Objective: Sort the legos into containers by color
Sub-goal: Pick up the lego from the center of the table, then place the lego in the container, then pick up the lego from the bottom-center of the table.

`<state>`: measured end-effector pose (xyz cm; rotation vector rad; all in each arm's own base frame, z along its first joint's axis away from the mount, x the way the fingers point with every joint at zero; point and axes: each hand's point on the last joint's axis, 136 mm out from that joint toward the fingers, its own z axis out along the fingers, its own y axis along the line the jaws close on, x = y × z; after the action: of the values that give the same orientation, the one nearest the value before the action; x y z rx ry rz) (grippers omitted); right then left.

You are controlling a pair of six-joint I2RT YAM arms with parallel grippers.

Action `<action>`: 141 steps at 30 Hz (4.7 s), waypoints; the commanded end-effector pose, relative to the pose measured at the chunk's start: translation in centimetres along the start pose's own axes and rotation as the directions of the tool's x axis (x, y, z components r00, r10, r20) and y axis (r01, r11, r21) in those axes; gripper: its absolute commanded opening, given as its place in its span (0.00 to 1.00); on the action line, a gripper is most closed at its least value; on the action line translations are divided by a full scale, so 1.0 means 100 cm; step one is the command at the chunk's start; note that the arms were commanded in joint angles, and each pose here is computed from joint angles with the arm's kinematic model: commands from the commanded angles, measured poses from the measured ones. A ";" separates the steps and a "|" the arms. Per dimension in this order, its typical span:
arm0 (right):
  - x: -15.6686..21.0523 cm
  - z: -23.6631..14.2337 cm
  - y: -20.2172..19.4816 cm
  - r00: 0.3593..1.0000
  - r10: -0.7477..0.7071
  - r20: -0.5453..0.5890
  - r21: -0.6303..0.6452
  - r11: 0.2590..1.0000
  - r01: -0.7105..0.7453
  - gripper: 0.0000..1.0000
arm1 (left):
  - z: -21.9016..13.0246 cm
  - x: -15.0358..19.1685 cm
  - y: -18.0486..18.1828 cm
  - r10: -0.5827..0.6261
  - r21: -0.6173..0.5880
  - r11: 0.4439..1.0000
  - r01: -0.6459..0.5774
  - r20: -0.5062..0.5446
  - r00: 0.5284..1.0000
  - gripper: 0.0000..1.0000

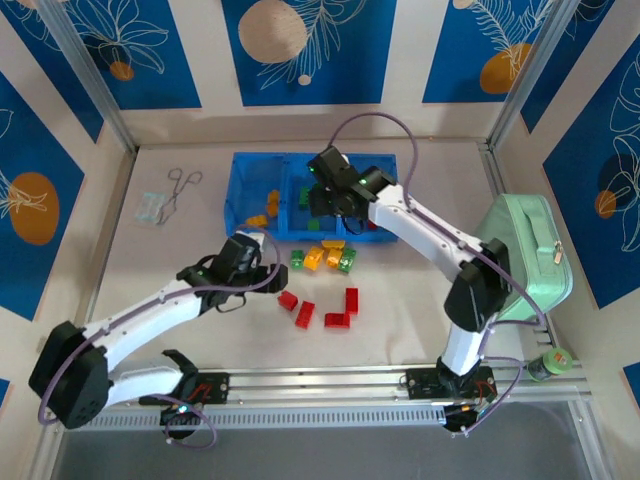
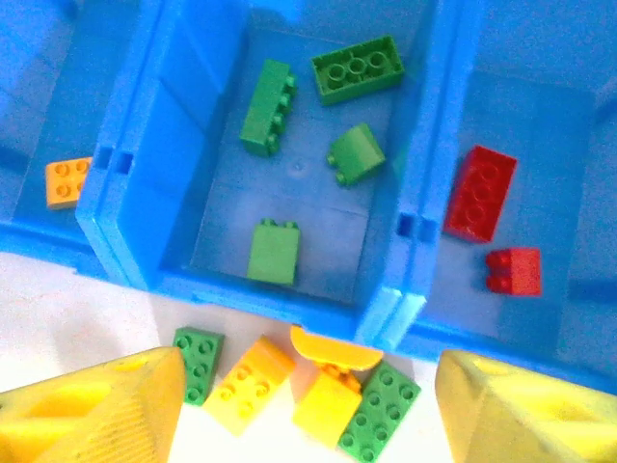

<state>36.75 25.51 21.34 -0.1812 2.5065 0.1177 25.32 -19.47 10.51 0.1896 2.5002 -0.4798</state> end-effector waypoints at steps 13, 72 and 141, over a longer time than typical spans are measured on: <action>0.074 0.003 -0.070 0.980 0.194 -0.046 0.057 0.980 -0.192 0.69 | 0.054 -0.051 -0.027 0.080 -0.048 0.996 -0.082 -0.039 0.996 0.81; 0.122 -0.003 -0.095 0.950 0.307 -0.060 0.032 0.952 -0.305 0.69 | 0.103 -0.022 -0.014 0.059 -0.066 0.995 -0.076 -0.224 0.973 0.33; 0.187 0.001 0.126 0.865 -0.482 -0.142 -0.505 0.786 0.356 0.71 | -0.029 0.035 0.034 -0.151 0.035 0.988 0.148 0.125 0.981 0.81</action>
<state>21.29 34.14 11.47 -0.8121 2.5852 0.5348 22.30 -17.14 9.46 0.0983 2.4087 -0.6112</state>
